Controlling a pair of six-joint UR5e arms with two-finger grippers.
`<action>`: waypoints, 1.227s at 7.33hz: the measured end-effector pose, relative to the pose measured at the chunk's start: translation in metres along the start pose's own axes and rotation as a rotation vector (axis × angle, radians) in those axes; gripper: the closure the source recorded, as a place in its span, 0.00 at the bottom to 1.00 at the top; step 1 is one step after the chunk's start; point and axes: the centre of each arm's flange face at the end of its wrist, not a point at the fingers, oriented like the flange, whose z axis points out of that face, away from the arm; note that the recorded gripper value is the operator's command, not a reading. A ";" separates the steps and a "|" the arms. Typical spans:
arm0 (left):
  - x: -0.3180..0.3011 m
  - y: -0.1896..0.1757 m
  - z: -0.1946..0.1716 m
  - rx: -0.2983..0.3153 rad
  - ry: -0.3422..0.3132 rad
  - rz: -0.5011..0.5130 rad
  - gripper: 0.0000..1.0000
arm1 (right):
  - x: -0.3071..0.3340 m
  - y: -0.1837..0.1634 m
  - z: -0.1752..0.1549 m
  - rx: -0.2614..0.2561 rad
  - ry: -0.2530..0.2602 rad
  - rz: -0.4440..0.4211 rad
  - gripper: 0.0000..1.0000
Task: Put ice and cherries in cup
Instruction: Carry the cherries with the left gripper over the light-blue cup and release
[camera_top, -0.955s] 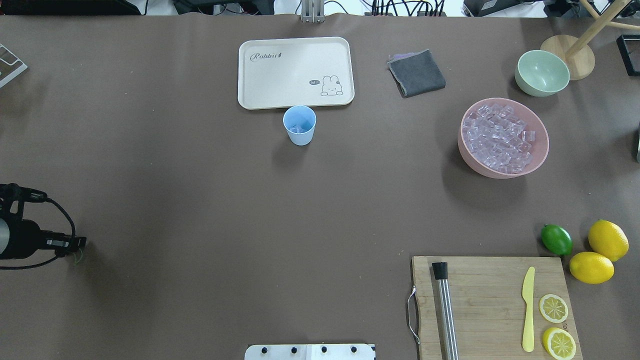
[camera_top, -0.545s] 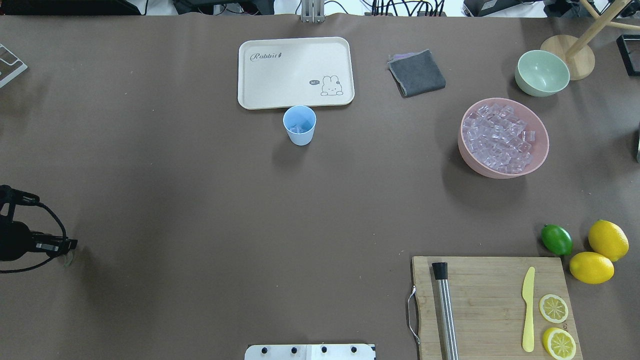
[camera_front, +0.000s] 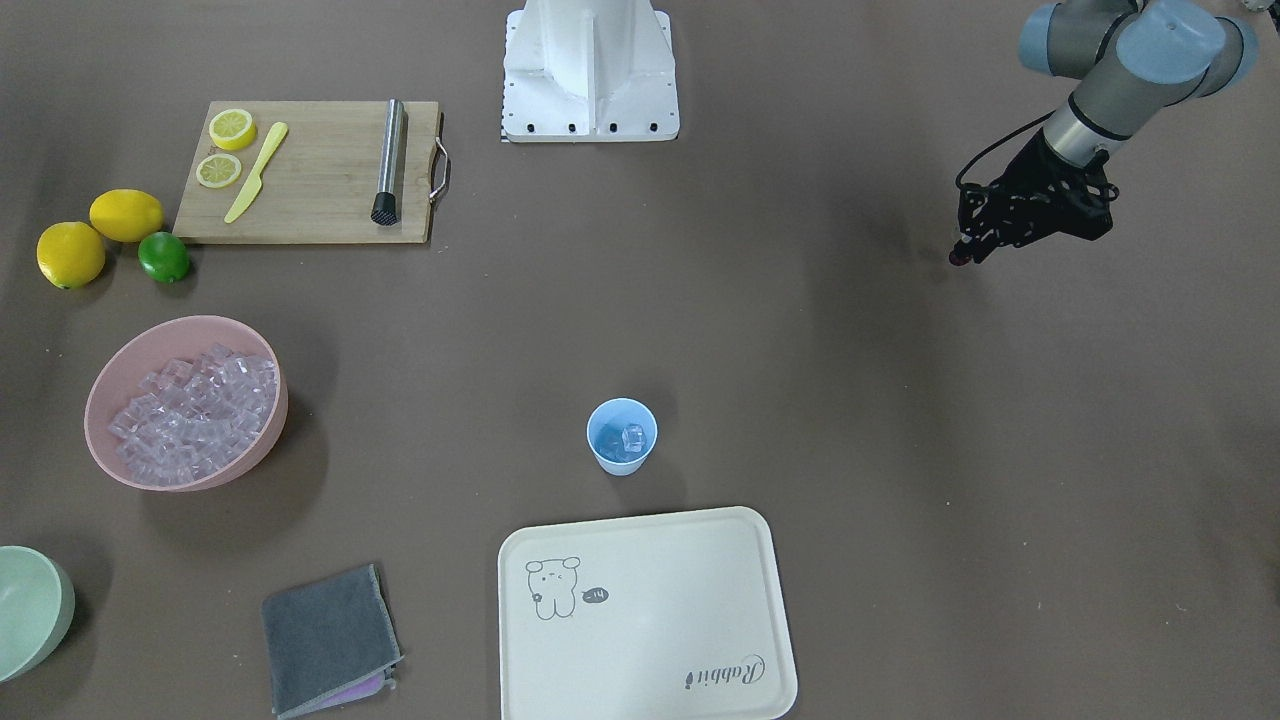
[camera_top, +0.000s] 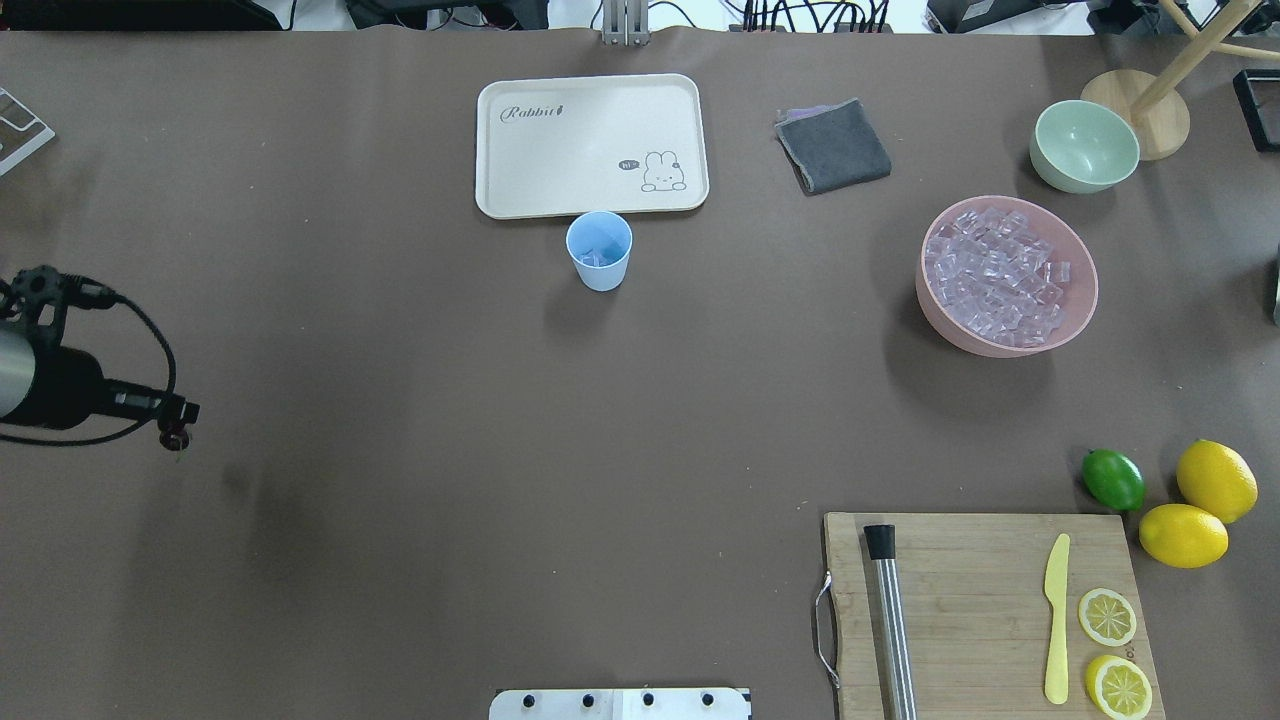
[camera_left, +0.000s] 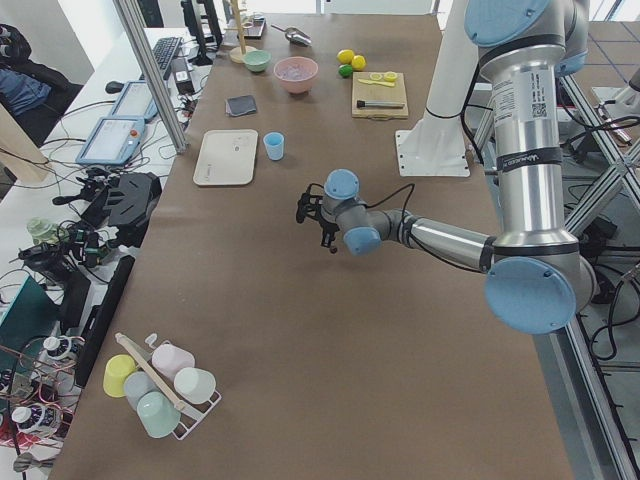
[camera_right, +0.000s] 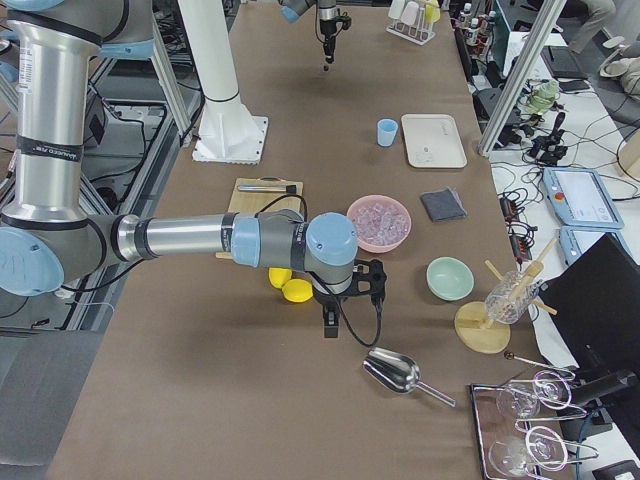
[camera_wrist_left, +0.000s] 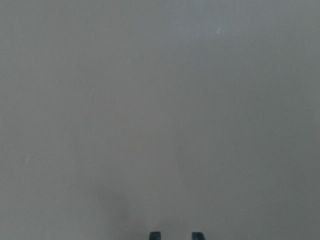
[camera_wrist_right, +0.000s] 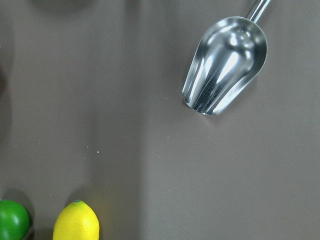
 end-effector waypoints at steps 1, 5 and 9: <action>0.045 -0.049 -0.011 0.014 -0.010 -0.024 0.69 | 0.000 0.000 0.000 0.000 0.000 0.001 0.01; 0.277 -0.206 -0.058 0.046 -0.090 -0.145 0.69 | 0.000 0.001 0.000 0.001 0.000 0.003 0.01; 0.374 -0.252 -0.021 0.115 -0.043 -0.219 0.69 | -0.001 -0.003 -0.007 0.015 0.000 0.000 0.01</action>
